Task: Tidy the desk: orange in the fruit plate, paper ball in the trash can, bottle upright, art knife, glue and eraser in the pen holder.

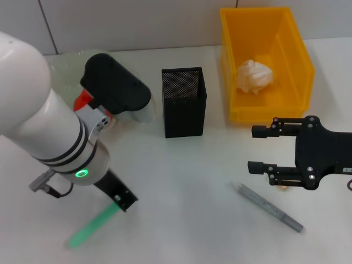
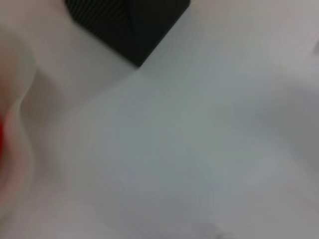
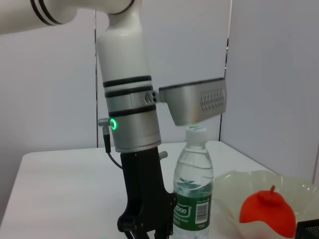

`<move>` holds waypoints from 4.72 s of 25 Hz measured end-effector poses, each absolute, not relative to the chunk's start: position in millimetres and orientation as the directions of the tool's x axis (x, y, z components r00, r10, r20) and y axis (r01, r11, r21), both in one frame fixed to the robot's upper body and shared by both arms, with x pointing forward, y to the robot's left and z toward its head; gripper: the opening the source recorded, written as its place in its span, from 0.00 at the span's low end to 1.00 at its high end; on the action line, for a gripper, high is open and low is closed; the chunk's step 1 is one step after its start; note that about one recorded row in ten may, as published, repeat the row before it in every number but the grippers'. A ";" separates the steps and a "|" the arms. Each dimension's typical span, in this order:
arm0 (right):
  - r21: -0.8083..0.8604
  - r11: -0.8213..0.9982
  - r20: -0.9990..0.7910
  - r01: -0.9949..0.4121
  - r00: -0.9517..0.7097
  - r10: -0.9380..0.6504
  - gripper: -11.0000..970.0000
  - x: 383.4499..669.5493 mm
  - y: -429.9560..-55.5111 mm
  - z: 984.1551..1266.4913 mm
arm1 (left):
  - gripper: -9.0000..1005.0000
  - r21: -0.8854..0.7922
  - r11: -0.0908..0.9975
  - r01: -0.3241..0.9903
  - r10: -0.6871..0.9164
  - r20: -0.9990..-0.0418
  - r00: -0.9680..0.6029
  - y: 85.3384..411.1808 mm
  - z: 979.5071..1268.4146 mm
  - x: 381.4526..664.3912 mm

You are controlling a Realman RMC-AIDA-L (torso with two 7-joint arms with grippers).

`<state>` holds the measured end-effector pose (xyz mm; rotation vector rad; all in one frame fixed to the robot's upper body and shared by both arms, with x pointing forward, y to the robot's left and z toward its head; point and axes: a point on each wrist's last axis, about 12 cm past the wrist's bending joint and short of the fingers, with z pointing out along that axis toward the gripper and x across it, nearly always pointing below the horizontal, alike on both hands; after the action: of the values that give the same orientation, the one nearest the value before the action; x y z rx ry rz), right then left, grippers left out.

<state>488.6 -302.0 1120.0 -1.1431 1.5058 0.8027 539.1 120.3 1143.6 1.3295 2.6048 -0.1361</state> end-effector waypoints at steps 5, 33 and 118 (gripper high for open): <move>-0.075 0.337 -0.969 -0.939 -0.011 -0.247 0.66 489.1 -304.7 1120.5 | 0.19 -0.001 0.559 0.829 0.789 -0.306 -0.532 108.5 1157.6 535.9; -0.059 0.380 -0.978 -0.923 -0.023 -0.208 0.66 478.3 -318.0 1114.1 | 0.19 0.079 0.473 0.877 0.688 -0.655 -0.312 76.1 1230.7 529.3; -0.015 0.390 -0.995 -0.921 -0.025 -0.097 0.66 434.4 -344.8 1113.5 | 0.19 0.015 0.783 0.622 0.108 -0.988 -0.112 88.3 1156.0 578.1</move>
<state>434.4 -344.8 1113.5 -0.9741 1.4490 0.8623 578.1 88.3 1156.0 0.5871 1.6495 -0.4804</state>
